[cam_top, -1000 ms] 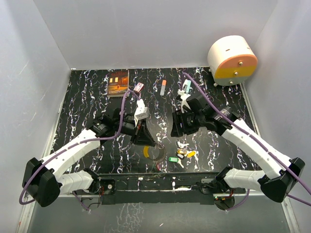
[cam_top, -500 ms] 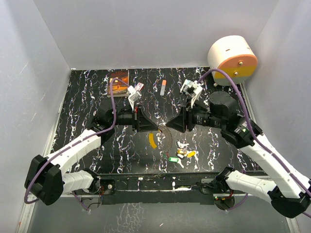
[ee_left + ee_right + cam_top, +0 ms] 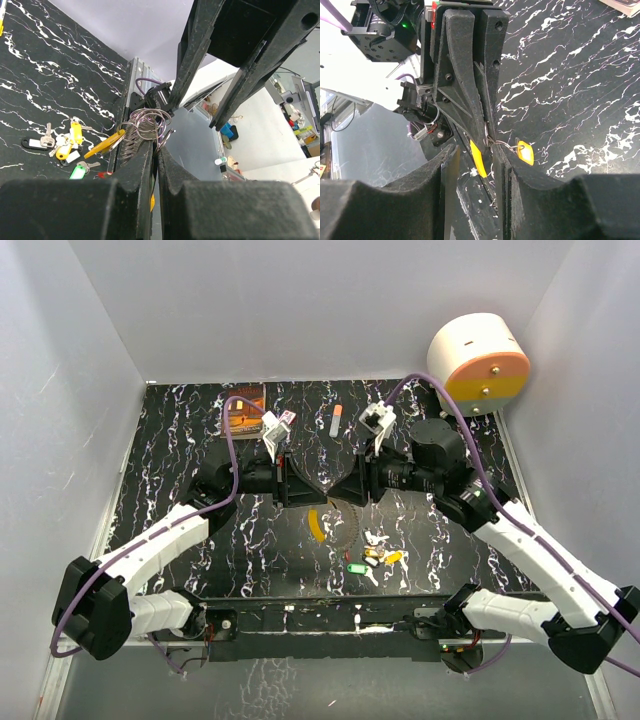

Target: Put the keys on the keyring

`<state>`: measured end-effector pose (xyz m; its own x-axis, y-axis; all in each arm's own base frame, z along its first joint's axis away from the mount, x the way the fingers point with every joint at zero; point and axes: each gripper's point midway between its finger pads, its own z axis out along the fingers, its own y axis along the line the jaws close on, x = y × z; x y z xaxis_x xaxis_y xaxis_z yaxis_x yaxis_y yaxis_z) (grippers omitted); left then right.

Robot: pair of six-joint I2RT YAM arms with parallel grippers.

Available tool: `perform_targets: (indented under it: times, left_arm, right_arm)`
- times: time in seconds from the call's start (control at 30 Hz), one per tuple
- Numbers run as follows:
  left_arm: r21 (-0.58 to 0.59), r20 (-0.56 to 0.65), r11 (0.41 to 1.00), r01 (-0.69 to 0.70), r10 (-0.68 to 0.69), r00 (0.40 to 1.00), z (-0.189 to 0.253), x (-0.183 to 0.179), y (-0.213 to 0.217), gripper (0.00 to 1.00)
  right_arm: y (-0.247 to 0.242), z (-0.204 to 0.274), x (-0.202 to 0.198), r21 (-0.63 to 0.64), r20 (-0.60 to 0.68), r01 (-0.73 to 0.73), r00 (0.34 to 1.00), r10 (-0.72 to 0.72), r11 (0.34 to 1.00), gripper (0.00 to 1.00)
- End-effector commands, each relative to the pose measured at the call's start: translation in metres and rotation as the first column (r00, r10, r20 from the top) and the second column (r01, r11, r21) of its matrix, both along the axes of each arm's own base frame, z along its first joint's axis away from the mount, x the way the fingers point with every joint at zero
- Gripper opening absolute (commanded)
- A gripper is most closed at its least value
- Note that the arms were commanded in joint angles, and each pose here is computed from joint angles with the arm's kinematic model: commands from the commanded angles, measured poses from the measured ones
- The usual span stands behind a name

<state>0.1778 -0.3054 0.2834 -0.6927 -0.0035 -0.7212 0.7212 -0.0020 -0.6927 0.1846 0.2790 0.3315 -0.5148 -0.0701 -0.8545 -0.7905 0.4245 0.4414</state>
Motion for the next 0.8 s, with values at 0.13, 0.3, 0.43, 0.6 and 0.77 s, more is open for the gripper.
perform_targets:
  times: [0.13,0.3,0.43,0.6,0.77]
  left_arm:
    - [-0.054,0.07,0.998,0.025,-0.022,0.997,0.026,-0.002,0.0,0.0]
    - [-0.056,0.075,0.998,0.029,-0.025,0.997,0.028,-0.002,0.0,0.0]
    - [-0.056,0.079,0.998,0.032,-0.028,0.997,0.028,-0.003,0.0,0.0]
    - [-0.056,0.074,0.998,0.03,-0.026,0.997,0.027,-0.001,-0.001,0.0]
    - [-0.055,0.072,0.998,0.031,-0.027,0.997,0.027,0.0,-0.002,0.0]
  right_arm:
    - [0.009,0.019,0.012,0.046,0.097,-0.013,0.995,0.009,0.999,0.35]
    - [0.013,0.012,0.018,0.029,0.082,-0.011,0.997,0.009,1.0,0.3]
    - [0.015,0.012,0.02,0.033,0.085,-0.014,0.996,0.012,0.999,0.3]
    - [0.016,0.011,0.021,0.03,0.087,-0.013,0.996,0.01,0.999,0.3]
    - [0.018,0.008,0.022,0.03,0.08,-0.022,0.997,0.019,0.999,0.27]
